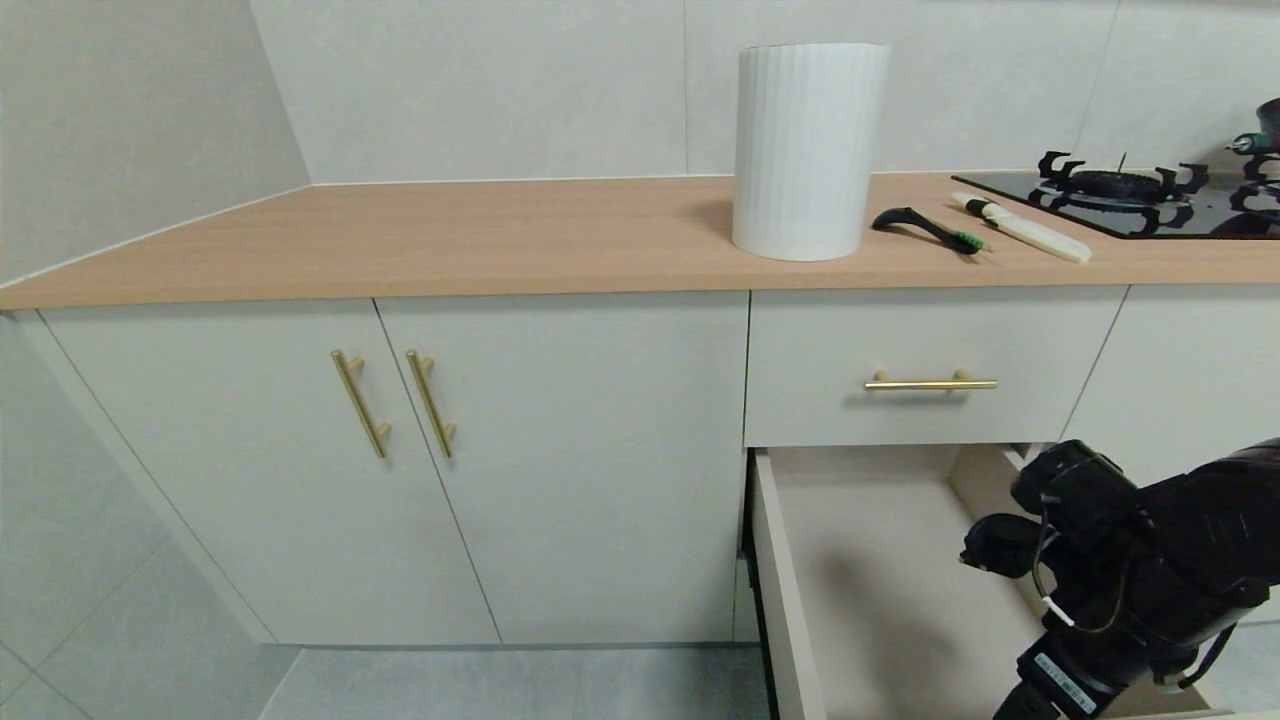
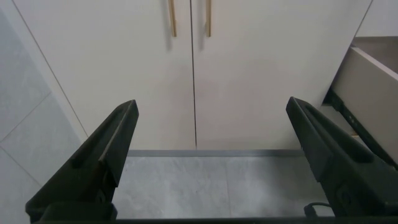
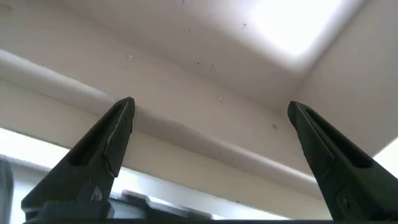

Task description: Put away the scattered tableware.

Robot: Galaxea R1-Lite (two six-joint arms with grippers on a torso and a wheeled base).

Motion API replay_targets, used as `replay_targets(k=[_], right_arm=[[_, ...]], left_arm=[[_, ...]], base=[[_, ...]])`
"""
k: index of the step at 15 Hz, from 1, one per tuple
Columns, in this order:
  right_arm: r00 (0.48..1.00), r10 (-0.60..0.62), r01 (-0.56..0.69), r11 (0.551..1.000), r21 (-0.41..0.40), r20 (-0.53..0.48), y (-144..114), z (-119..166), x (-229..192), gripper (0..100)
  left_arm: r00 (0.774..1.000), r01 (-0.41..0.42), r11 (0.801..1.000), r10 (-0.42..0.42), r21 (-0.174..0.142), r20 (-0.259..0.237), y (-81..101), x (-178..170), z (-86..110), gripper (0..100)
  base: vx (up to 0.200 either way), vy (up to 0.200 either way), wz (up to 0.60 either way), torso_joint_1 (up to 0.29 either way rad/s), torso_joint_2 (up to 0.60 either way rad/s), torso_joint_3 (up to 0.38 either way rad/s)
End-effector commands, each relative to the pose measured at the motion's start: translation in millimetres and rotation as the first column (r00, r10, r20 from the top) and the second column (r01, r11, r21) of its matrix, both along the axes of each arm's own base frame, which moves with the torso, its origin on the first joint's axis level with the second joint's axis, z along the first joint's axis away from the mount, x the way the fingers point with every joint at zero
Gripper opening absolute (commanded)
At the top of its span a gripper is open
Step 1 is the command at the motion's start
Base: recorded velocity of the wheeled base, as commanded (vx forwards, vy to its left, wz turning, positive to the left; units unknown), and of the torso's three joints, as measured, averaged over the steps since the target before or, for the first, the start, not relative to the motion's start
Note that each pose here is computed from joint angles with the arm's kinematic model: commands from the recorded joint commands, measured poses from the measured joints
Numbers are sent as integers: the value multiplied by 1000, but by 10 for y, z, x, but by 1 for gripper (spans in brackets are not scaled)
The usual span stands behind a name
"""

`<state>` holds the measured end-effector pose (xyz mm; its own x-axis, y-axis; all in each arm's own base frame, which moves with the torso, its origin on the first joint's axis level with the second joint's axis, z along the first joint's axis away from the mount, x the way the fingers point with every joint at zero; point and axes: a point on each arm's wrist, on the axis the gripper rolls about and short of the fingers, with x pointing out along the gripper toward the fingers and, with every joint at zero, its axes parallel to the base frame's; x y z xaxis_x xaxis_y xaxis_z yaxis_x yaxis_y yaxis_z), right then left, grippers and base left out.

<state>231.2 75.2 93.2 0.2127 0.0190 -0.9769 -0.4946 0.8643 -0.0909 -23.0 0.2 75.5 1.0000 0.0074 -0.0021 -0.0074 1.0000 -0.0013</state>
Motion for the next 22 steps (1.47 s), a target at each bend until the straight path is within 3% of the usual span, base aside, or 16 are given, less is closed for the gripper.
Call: replay_targets(k=[1, 4, 8, 14, 22], right_arm=[[1000, 11, -12, 1000, 1, 15, 21, 34, -18, 100], [996, -28, 25, 999, 37, 86, 25, 165, 111, 100], [942, -273, 238, 954, 184, 193, -37, 503, 315, 100], [869, -343, 250, 926, 282, 357, -168, 747, 328, 100], [849, -349, 239, 923, 301, 396, -165, 749, 344, 100]], left_arm=[[1000, 0, 1000, 0, 0, -1, 0, 0, -1, 100], [1000, 0, 1000, 0, 0, -1, 0, 0, -1, 100], [1000, 0, 1000, 0, 0, -1, 0, 0, -1, 100], [1000, 0, 1000, 0, 0, -1, 0, 0, -1, 100], [1000, 0, 1000, 0, 0, -1, 0, 0, -1, 100]], base=[[0, 0, 0, 0, 0, 0], [0, 0, 0, 0, 0, 0], [0, 0, 0, 0, 0, 0], [0, 0, 0, 0, 0, 0], [0, 0, 0, 9, -48, -39]])
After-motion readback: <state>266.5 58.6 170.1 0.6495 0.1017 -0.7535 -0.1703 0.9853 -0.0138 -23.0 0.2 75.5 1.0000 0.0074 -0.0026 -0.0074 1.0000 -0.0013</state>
